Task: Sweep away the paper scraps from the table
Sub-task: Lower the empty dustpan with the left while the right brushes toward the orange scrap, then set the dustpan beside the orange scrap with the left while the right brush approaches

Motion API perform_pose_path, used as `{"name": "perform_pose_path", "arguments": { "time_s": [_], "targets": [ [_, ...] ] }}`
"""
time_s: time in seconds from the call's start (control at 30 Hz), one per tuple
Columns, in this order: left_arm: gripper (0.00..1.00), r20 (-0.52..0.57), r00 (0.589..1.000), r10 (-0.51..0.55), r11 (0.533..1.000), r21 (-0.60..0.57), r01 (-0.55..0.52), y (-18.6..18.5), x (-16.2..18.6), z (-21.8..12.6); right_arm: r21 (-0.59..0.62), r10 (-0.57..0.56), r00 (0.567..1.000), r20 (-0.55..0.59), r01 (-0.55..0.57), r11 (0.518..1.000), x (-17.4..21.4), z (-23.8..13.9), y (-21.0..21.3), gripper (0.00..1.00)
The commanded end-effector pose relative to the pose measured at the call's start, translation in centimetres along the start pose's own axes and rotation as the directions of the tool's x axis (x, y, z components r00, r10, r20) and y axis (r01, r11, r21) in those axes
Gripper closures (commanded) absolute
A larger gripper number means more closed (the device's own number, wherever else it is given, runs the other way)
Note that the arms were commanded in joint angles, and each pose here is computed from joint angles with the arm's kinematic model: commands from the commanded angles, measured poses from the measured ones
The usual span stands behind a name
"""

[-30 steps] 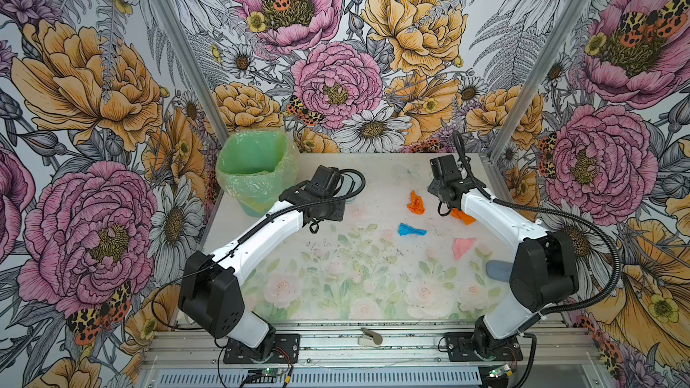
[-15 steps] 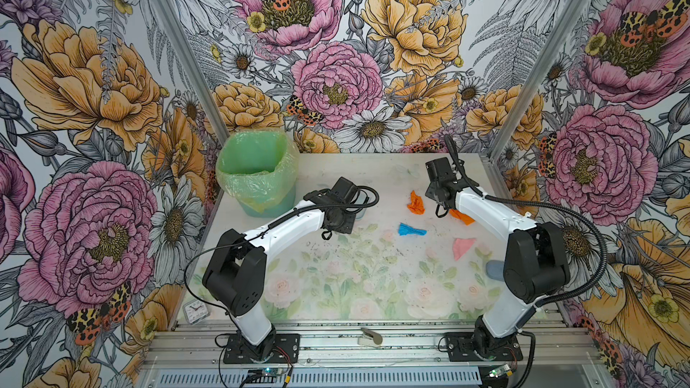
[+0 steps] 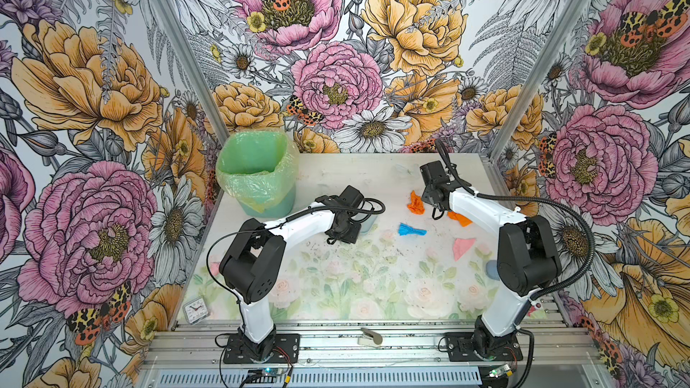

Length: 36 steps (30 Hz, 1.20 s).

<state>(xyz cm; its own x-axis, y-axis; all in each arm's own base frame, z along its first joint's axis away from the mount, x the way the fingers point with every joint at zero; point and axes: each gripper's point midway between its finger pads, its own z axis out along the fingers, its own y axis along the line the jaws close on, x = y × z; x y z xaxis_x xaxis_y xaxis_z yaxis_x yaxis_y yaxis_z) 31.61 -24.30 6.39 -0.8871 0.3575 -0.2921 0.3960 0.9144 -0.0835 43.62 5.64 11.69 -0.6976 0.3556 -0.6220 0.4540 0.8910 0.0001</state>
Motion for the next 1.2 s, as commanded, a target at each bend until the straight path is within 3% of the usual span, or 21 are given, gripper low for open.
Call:
{"name": "perform_pose_path", "arguments": {
  "time_s": [0.0, 0.03, 0.6, 0.77, 0.93, 1.17],
  "targets": [
    [0.94, 0.007, 0.999, 0.034, 0.998, 0.051, -0.034, -1.2, 0.1, 0.4, -0.023, -0.035, 0.999, 0.009, 0.035, 0.999, -0.2, -0.4, 1.1, 1.0],
    [0.94, -0.027, 0.999, 0.037, 0.998, 0.045, -0.035, -1.1, 0.7, 1.6, -0.027, -0.04, 0.999, 0.009, 0.04, 0.999, -0.1, -0.5, 1.3, 1.0],
    [0.94, -0.058, 0.997, 0.043, 0.998, 0.037, -0.041, -1.2, 1.4, 3.3, -0.237, -0.146, 0.989, -0.036, 0.134, 0.962, 3.1, -3.7, 6.8, 1.0],
    [0.94, -0.042, 0.998, 0.042, 0.999, 0.033, -0.041, -1.1, 1.1, 2.9, -0.239, -0.155, 0.987, 0.041, 0.16, 0.958, 1.0, -5.9, 5.7, 1.0],
    [0.94, -0.03, 0.999, 0.039, 0.999, 0.031, -0.038, -1.1, 0.7, 2.7, -0.232, -0.081, 0.988, 0.128, 0.109, 0.967, -2.9, -7.3, 4.3, 1.0],
    [0.94, -0.033, 0.999, 0.032, 0.999, 0.032, -0.031, -1.3, 0.9, 2.9, -0.169, 0.015, 0.989, 0.148, 0.011, 0.986, -6.2, -4.3, 3.9, 1.0]
  ]
}}
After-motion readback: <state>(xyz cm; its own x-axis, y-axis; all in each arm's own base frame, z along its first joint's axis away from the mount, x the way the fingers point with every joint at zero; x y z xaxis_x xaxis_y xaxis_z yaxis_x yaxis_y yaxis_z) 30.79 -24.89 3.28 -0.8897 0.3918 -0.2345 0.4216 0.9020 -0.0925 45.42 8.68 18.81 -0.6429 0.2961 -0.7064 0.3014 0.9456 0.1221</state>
